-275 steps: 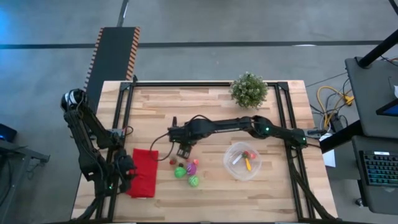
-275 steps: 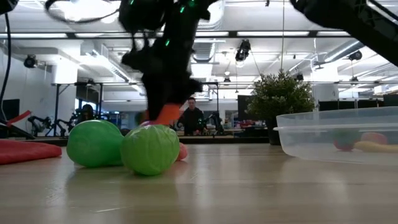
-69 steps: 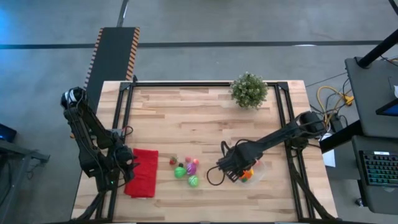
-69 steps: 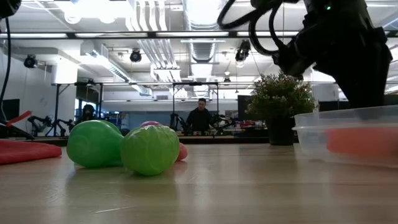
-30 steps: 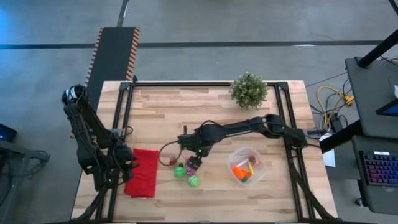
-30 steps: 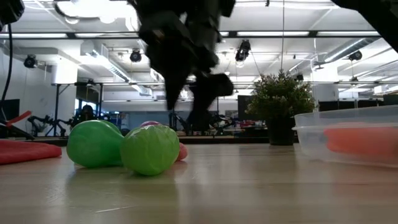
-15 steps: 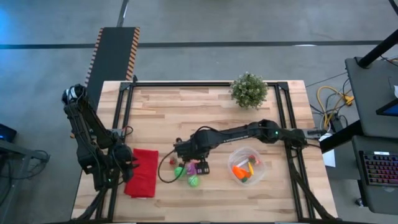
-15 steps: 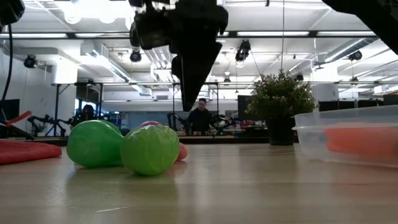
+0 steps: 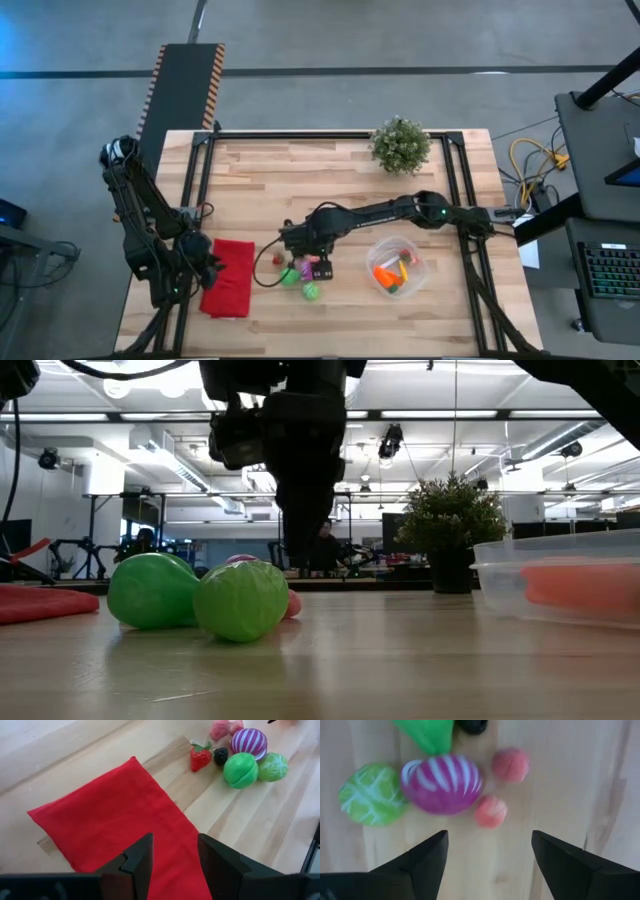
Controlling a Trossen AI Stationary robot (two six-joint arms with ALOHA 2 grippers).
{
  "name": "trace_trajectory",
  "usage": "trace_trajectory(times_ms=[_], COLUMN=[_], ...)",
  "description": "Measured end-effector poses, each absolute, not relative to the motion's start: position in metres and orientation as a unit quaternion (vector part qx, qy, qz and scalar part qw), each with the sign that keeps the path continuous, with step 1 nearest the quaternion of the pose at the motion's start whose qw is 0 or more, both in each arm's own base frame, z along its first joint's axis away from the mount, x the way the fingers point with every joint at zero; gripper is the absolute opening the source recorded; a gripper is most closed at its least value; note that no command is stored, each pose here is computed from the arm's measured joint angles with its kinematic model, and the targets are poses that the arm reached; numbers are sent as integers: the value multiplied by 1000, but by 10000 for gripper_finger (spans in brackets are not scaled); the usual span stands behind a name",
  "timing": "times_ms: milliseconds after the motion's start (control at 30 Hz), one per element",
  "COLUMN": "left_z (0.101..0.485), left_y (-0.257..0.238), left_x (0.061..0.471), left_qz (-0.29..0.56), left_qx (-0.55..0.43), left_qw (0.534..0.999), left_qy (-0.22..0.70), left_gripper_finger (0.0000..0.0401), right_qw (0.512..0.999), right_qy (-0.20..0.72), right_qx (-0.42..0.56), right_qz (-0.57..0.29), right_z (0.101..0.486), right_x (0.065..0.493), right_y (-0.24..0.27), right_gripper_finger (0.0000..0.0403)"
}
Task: Pick and placing Produce into tupperware
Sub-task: Put the right pink peach into the transparent bin
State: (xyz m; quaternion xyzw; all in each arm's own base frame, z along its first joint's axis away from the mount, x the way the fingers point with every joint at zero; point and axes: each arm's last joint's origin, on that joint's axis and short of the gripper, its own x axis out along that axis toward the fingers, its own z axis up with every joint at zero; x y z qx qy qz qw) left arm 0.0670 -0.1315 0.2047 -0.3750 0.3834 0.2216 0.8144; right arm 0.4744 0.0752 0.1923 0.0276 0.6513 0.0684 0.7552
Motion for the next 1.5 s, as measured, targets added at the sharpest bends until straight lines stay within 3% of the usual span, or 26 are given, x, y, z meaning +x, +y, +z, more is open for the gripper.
trace_trajectory(times_ms=[567, 1500], left_z=[202, 203], left_y=[-131, -131], left_x=[67, 67], left_qz=[219, 209], left_qx=[-359, -340], left_qw=[821, 829], left_qy=[387, 392], left_gripper_finger=[139, 139], right_qw=[763, 766], right_qy=[642, 635], right_qx=[60, 100], right_qz=[37, 2], right_z=[165, 147], right_x=[476, 476], right_y=[74, 69], right_gripper_finger=[269, 188])
